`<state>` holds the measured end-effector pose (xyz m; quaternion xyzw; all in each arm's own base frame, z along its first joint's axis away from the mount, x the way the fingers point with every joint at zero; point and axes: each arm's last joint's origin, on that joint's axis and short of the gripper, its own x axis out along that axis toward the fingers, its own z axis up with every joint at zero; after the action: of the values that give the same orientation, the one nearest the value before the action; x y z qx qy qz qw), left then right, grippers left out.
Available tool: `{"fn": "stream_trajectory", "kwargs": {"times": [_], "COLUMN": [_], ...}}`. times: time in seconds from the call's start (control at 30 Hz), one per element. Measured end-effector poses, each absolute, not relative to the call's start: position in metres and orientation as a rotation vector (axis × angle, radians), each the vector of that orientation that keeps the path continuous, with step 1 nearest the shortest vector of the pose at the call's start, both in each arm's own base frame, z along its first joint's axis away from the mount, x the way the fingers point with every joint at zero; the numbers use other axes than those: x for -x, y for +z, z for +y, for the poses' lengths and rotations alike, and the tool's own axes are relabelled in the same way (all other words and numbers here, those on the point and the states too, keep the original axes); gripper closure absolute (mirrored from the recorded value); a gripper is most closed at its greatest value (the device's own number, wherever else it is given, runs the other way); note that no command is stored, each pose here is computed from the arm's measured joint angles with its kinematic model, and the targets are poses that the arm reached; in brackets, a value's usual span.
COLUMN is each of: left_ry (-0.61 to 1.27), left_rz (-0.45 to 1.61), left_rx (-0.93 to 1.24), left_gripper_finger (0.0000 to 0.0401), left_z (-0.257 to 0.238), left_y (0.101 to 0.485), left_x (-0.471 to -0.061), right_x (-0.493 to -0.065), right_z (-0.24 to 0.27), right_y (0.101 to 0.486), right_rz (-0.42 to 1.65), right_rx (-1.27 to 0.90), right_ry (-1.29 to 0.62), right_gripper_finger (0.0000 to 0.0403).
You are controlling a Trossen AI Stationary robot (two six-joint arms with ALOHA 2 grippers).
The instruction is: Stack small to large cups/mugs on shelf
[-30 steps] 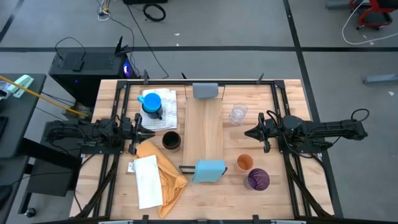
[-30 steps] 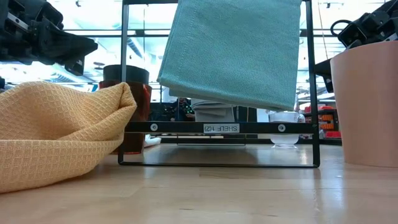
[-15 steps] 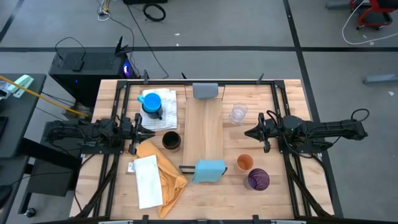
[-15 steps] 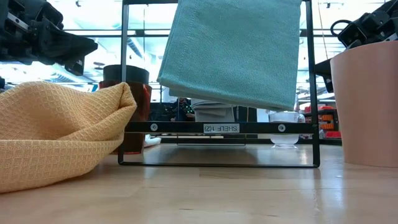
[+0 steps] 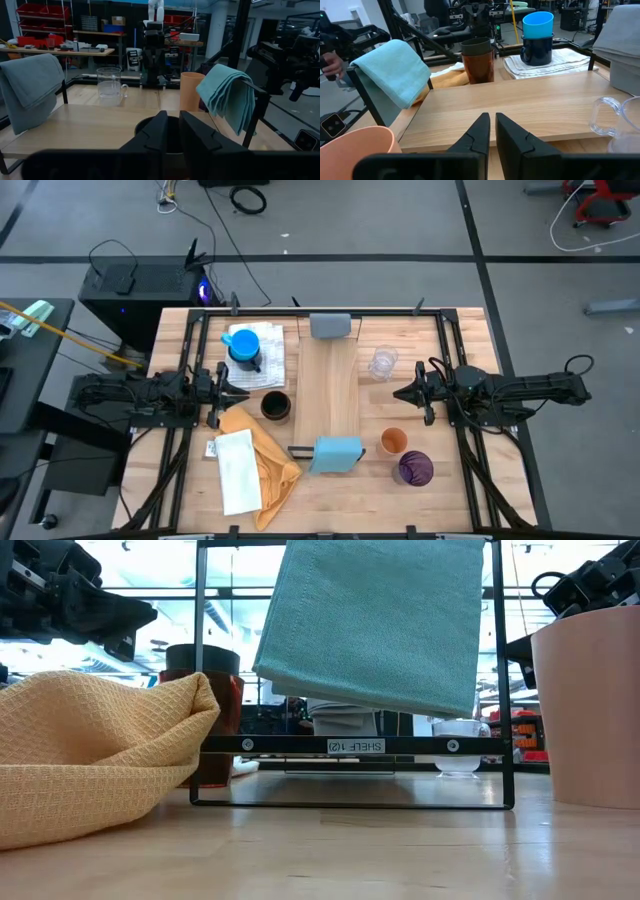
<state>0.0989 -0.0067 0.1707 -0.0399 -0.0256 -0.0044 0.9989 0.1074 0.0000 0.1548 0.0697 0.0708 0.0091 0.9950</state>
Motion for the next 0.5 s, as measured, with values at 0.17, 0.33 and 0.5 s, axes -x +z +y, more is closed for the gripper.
{"fn": "stream_trajectory", "kwargs": {"times": [0.17,0.33,0.5], "left_ry": [-0.009,-0.009,-0.009], "left_rz": [-0.051,-0.051,-0.052], "left_rx": [0.080,0.080,0.080], "left_gripper_finger": [0.0347,0.0344,0.0349], "left_z": [-0.0067,-0.0067,-0.0067], "left_y": [0.1707,0.1706,0.1707], "left_x": [-0.0989,-0.0989,-0.0989], "right_x": [-0.1074,-0.1074,-0.1074], "right_z": [0.0000,0.0000,0.0000], "right_y": [0.1549,0.1549,0.1549], "right_rz": [0.141,0.141,0.142], "right_rx": [-0.140,-0.140,-0.140], "right_ry": [0.018,0.018,0.018], "right_gripper_finger": [0.0366,0.0366,0.0366]}}
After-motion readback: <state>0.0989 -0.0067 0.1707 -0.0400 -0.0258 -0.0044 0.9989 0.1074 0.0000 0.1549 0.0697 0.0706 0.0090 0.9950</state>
